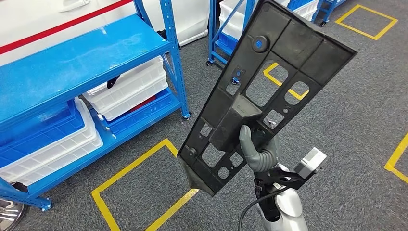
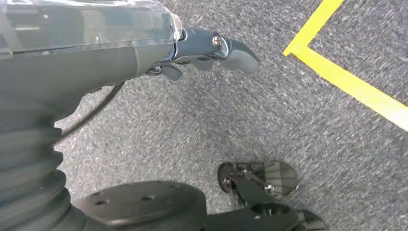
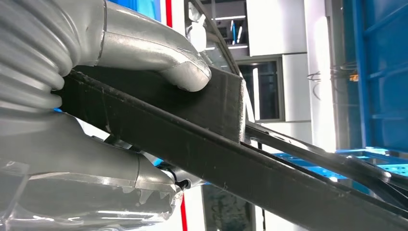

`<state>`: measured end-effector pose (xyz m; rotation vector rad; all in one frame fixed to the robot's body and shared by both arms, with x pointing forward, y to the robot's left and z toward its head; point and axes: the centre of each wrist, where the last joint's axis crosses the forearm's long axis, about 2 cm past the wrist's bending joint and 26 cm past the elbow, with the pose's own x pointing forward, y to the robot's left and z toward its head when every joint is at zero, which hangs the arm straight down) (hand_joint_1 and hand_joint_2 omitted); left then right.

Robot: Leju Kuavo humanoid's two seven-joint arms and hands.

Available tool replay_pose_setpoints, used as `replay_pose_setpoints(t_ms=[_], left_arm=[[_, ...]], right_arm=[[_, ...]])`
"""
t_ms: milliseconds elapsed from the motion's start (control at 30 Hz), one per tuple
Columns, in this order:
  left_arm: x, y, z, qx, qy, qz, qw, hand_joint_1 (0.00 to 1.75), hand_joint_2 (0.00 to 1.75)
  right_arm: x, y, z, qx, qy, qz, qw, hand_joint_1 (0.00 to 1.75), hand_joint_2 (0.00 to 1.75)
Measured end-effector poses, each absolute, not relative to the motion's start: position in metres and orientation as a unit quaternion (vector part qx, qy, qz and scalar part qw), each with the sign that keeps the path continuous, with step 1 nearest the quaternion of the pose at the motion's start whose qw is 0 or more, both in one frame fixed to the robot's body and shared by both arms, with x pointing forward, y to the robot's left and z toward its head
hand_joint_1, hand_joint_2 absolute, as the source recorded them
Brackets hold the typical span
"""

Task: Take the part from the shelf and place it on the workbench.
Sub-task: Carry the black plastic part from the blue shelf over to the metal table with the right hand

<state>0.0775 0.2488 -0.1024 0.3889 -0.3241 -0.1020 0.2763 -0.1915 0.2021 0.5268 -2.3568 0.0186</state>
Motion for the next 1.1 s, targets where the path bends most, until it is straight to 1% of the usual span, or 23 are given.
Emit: replay_pose_setpoints(t_ms=[200,333,567,867,1100], left_arm=[[0.079,0.246,-0.103,0.147,-0.165,-0.048,0.974,0.0,1.75],[0.079,0.246,-0.103,0.137,-0.164,-0.05,0.976,0.0,1.75],[0.078,0.25,-0.103,0.138,-0.164,-0.044,0.976,0.0,1.75],[0.063,0.261,-0.107,0.155,-0.146,0.03,0.977,0.0,1.75],[0.061,0.267,-0.107,0.177,-0.141,0.05,0.973,0.0,1.75]], right_arm=[[0.275,-0.185,0.195,0.217,-0.905,-0.003,0.367,1.75,1.75],[0.274,-0.183,0.191,0.221,-0.901,-0.005,0.374,1.75,1.75],[0.27,-0.175,0.196,0.247,-0.9,0.006,0.359,1.75,1.75],[0.276,-0.143,0.209,0.348,-0.886,0.053,0.302,1.75,1.75],[0.288,-0.132,0.215,0.375,-0.88,0.062,0.285,1.75,1.75]])
